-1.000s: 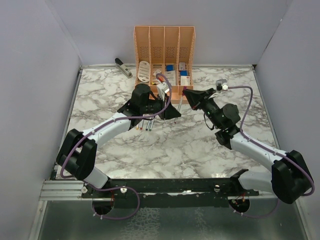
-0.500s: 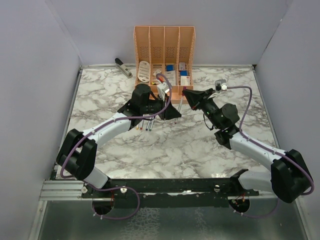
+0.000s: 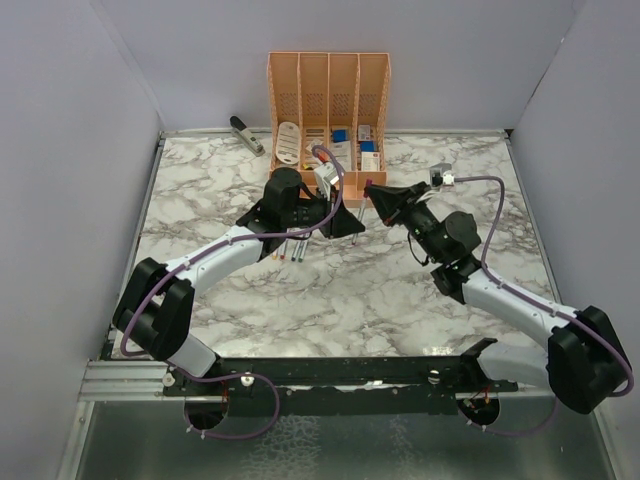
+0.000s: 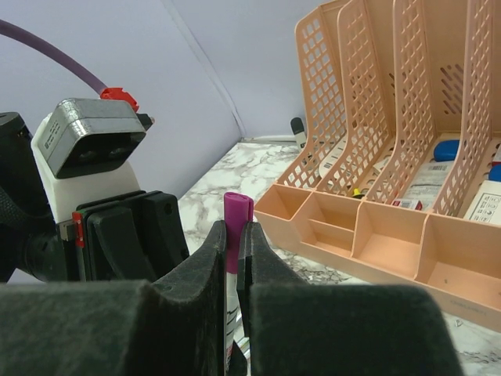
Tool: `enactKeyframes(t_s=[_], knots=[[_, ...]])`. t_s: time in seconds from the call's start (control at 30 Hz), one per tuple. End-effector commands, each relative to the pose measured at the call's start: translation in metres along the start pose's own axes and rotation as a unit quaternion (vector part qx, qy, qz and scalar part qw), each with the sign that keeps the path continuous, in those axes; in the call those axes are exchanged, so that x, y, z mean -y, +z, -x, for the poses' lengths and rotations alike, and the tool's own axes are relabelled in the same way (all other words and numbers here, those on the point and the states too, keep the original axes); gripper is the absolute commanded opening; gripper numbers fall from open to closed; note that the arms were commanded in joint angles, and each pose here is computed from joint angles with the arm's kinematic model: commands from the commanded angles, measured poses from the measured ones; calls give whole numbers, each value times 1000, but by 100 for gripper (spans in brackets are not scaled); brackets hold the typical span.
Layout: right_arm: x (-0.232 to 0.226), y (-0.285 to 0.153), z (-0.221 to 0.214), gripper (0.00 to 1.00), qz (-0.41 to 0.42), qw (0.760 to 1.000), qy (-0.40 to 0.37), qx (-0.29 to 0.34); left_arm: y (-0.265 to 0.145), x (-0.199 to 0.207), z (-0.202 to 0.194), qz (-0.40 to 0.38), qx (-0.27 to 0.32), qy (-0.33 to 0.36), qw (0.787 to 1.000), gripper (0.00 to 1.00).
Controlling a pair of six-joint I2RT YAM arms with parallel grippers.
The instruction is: Insert the pens into the pen caps
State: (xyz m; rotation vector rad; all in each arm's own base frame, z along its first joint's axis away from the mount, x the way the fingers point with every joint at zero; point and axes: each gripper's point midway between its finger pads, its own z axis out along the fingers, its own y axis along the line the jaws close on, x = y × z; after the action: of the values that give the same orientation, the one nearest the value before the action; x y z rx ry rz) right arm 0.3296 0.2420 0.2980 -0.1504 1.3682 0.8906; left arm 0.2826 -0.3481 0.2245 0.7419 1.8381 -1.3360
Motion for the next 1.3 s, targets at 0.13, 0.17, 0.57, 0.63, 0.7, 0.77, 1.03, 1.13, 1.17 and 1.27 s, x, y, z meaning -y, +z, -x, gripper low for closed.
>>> enactKeyframes(t_s=[0.13,0.17,0.57,0.63,0.7,0.77,1.03,1.13,1.17,1.27], knots=[[-3,-8,-20,1,-1,999,15,-41,-1,11,31,-7,47,35,998,0],[-2,-8,-24,1,-4,999,20,-49,-2,13,35,-8,53,42,998,0],[0,-4,-72,1,-19,987,13,-160,-16,18,98,46,144,109,983,0],[2,-4,-82,1,-34,983,2,-181,-18,17,106,55,155,114,980,0],[4,-5,-95,1,-50,977,-11,-205,-20,16,112,63,163,121,977,0],[7,-7,-107,1,-66,972,-19,-226,-23,15,118,69,171,126,975,0],[14,-12,-134,1,-105,956,-33,-273,-37,6,133,92,191,132,968,0],[15,-13,-141,1,-110,951,-38,-286,-43,2,137,102,197,132,966,0],[15,-13,-143,1,-110,950,-39,-289,-45,1,137,104,198,131,966,0],[11,-10,-142,1,-105,953,-38,-282,-44,-1,133,100,192,126,968,0]])
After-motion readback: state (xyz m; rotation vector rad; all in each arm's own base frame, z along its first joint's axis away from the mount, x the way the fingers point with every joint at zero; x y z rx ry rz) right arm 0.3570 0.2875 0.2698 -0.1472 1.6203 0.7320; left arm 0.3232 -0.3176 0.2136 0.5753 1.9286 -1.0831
